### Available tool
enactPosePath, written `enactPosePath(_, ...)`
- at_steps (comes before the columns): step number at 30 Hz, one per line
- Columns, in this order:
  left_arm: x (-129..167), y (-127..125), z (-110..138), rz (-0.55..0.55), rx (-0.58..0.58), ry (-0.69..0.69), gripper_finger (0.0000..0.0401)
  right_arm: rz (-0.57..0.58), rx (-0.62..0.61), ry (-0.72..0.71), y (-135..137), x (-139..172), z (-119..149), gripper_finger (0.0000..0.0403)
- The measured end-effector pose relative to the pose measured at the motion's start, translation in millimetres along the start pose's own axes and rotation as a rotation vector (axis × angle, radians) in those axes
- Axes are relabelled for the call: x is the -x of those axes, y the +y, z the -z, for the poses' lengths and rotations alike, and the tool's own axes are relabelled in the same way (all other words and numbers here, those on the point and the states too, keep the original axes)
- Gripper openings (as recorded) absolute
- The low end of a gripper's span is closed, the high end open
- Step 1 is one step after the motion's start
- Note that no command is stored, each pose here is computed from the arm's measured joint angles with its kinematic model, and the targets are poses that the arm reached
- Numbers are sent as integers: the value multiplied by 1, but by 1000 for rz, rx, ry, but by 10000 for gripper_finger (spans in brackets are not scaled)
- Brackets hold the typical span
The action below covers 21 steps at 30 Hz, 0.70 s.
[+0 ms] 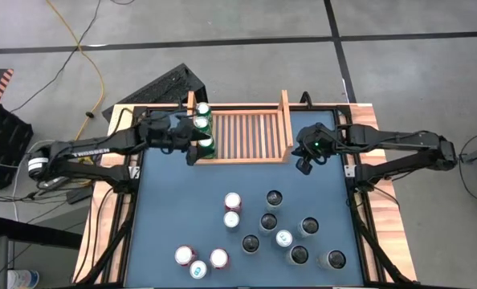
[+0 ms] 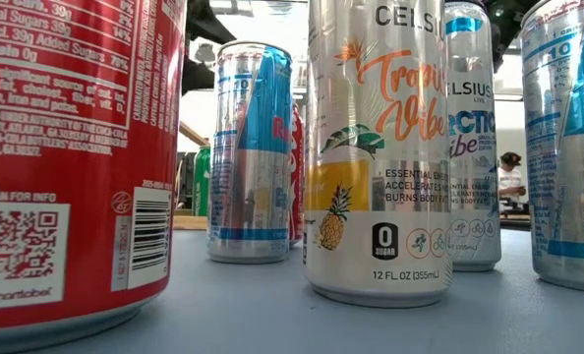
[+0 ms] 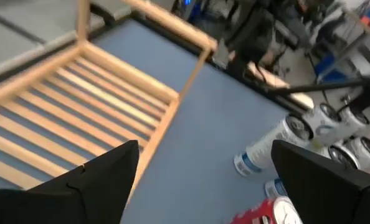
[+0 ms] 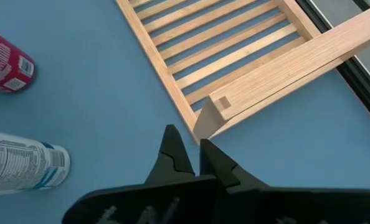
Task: Place canned beverage on shelf
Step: Adjust the shelf
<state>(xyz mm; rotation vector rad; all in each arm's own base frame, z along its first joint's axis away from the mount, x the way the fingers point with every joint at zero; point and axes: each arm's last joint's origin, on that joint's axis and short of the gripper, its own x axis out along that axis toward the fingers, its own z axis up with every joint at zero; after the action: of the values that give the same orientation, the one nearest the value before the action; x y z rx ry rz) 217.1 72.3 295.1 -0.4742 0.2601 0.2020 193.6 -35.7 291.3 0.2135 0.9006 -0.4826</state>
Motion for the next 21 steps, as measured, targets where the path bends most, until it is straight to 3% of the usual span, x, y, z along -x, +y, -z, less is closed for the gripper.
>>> enactPosePath(3, -15, -2, -10, 12, -8, 93, 324, 0, -1, -1, 0, 0, 0, 0)
enactPosePath(7, -33, -8, -31, 28, -108, 204, 269, 0, -1, -1, 0, 0, 0, 0)
enactPosePath(13, -56, -8, -50, -78, -350, 406, 152, 0, -1, -1, 0, 0, 0, 0)
enactPosePath(18, -78, -3, -53, -114, -500, 575, 29, 0, -2, -2, 0, 0, 0, 0)
enactPosePath(21, -92, 3, -51, -114, -520, 636, 9, 0, -2, -3, 0, 0, 0, 0)
